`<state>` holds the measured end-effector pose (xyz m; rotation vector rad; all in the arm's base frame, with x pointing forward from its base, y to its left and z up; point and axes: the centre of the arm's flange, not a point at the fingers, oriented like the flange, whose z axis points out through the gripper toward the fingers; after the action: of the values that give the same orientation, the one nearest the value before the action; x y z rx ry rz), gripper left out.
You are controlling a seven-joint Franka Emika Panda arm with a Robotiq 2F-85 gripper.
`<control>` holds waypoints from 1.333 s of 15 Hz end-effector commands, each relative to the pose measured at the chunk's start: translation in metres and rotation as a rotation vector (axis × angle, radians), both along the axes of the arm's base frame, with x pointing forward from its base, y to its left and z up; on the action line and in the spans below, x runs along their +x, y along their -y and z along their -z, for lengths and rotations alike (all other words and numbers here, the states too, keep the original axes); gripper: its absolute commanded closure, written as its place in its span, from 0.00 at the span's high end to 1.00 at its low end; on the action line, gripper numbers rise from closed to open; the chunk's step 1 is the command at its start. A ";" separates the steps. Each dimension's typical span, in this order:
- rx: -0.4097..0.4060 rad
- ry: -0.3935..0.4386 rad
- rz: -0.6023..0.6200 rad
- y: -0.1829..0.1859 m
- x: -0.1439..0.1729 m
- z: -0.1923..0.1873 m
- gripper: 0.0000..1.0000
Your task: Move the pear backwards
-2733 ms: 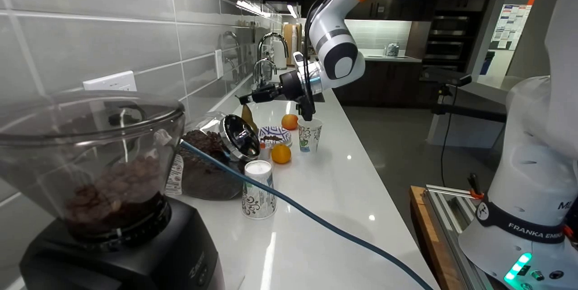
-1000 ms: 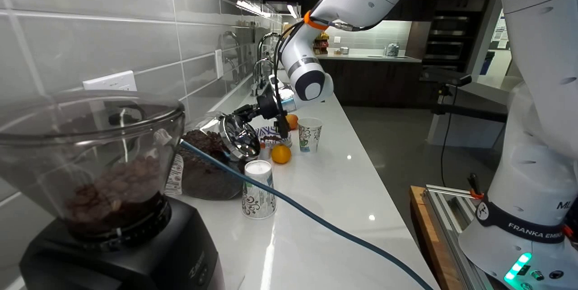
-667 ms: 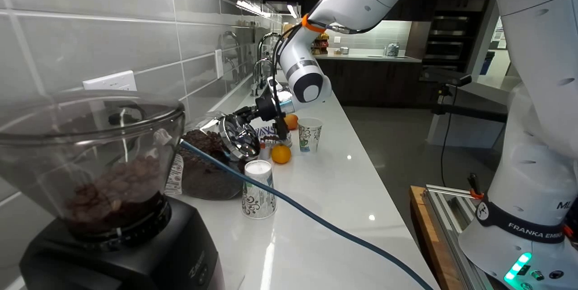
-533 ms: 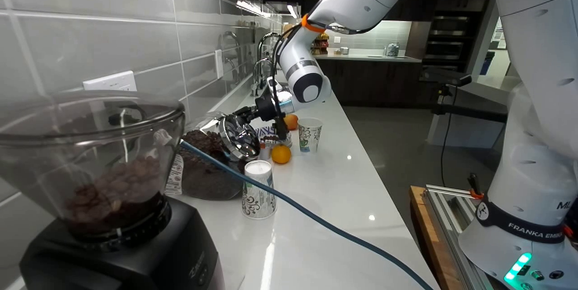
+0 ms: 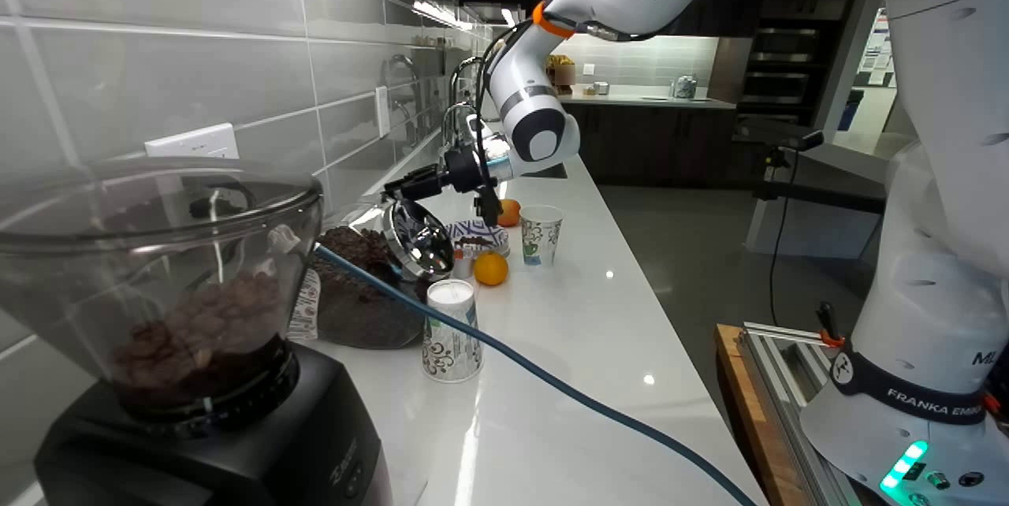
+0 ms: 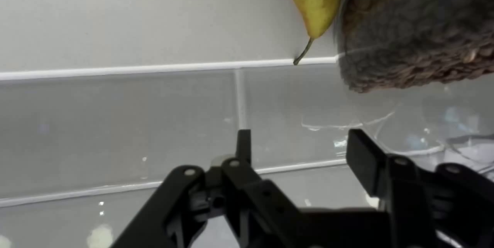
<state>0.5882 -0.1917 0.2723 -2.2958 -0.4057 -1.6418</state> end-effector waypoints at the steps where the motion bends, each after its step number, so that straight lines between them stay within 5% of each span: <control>1: 0.005 -0.062 0.047 -0.003 -0.026 -0.030 0.98; 6: -0.025 -0.200 0.075 -0.003 -0.069 -0.053 1.00; 14: -0.265 -0.348 0.087 0.003 -0.152 -0.097 1.00; 20: -0.254 -0.530 0.108 0.006 -0.195 -0.159 1.00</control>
<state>0.4241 -0.1984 0.3648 -2.8292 -0.4523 -1.1264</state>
